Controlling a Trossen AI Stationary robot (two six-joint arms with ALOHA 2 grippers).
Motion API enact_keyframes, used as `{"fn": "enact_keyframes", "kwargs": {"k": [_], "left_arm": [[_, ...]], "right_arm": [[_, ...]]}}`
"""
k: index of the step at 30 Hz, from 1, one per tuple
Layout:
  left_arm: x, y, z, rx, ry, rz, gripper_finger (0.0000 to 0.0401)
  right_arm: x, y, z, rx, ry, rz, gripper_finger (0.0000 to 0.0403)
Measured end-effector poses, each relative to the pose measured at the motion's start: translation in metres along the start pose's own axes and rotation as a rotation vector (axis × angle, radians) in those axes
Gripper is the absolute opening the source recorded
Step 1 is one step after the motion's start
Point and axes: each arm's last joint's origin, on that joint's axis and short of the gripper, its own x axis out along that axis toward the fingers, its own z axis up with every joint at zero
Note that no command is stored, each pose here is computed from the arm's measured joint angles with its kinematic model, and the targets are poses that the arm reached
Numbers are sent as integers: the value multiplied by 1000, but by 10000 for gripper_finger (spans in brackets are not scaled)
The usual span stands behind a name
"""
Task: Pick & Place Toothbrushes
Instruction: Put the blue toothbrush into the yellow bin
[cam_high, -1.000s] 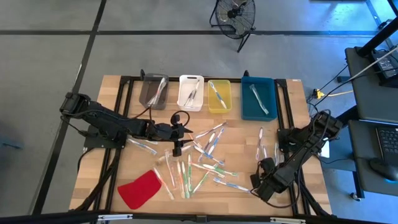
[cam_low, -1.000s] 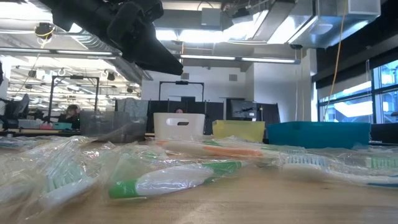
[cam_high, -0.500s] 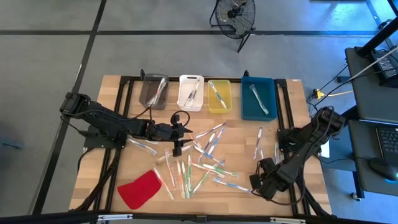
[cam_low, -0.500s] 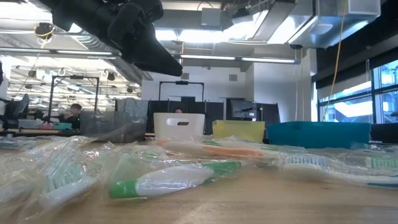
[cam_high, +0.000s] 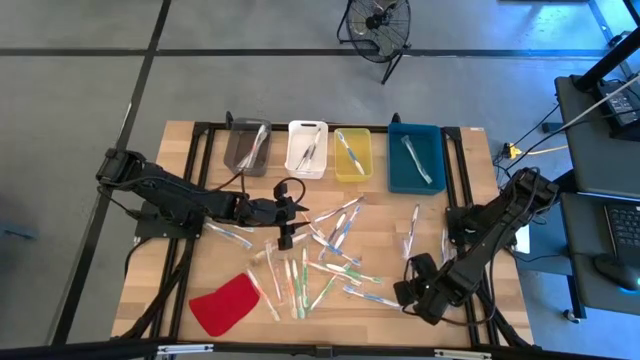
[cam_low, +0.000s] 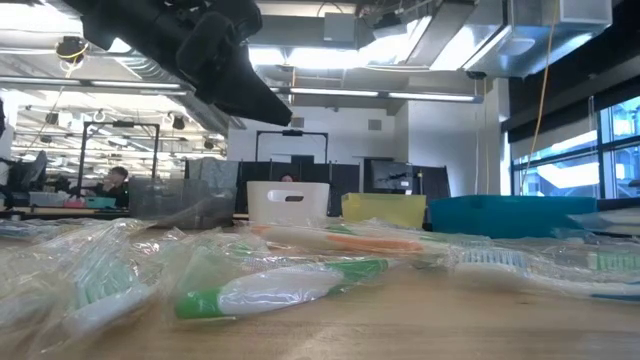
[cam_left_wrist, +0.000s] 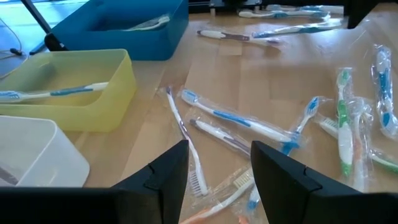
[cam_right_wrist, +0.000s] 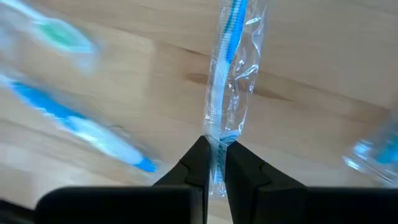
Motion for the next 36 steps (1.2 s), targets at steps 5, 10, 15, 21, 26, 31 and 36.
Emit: {"fn": "enact_keyframes", "kwargs": {"k": [5,10,15,21,26,31,36], "left_arm": [[0,0,0,-6,3,0,168],[0,0,-1,-6,7,1,168],[0,0,-1,-4,11,1,168],[0,0,-1,-5,12,-9,168],[0,0,-1,-8,12,-10,168],[0,0,-1,-8,12,-11,168],[0,0,-3,-2,26,-10,168]], "right_arm": [[0,8,5,-46,-63,85,34],[1,21,18,-112,-135,157,34],[2,39,34,-211,-197,233,34],[2,58,62,-340,-297,274,34],[2,74,93,-444,-360,287,34],[0,88,126,-547,-443,310,34],[-2,97,162,-606,-532,315,34]]}}
